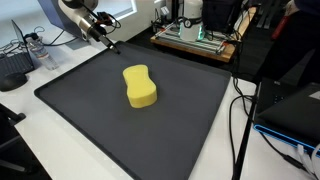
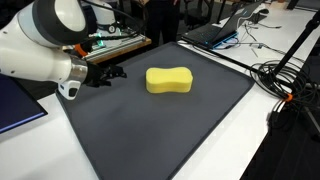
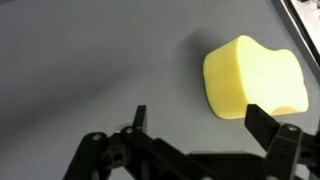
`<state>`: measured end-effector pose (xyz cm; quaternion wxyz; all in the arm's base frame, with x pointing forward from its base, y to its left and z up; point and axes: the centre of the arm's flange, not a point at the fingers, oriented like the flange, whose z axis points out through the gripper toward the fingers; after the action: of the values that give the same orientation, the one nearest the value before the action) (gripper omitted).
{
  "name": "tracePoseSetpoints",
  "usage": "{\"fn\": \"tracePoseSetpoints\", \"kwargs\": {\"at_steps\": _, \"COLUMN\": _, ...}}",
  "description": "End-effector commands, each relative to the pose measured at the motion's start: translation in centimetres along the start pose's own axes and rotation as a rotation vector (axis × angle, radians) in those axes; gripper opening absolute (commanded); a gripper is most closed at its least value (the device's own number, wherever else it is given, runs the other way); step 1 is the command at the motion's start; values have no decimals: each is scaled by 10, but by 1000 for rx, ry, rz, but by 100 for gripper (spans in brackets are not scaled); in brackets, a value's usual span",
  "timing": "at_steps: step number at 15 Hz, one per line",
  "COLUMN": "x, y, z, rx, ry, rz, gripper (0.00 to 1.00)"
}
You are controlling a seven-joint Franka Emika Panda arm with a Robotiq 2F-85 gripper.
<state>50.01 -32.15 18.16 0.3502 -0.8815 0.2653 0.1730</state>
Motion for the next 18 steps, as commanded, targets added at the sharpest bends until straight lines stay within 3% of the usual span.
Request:
{"fn": "tracePoseSetpoints", "kwargs": {"at_steps": 1, "x": -19, "y": 6, "z": 12, "rx": 57, "ry": -35, "rz": -58, "gripper": 100}}
{"fn": "tracePoseSetpoints", "kwargs": {"at_steps": 11, "x": -53, "y": -14, "z": 67, "rx": 45, "ry": -56, "rz": -120, "gripper": 100}}
{"fn": "tracePoseSetpoints", "kwargs": {"at_steps": 18, "x": -76, "y": -19, "z": 82, "rx": 75, "ry": 95, "rz": -156, "gripper": 100}}
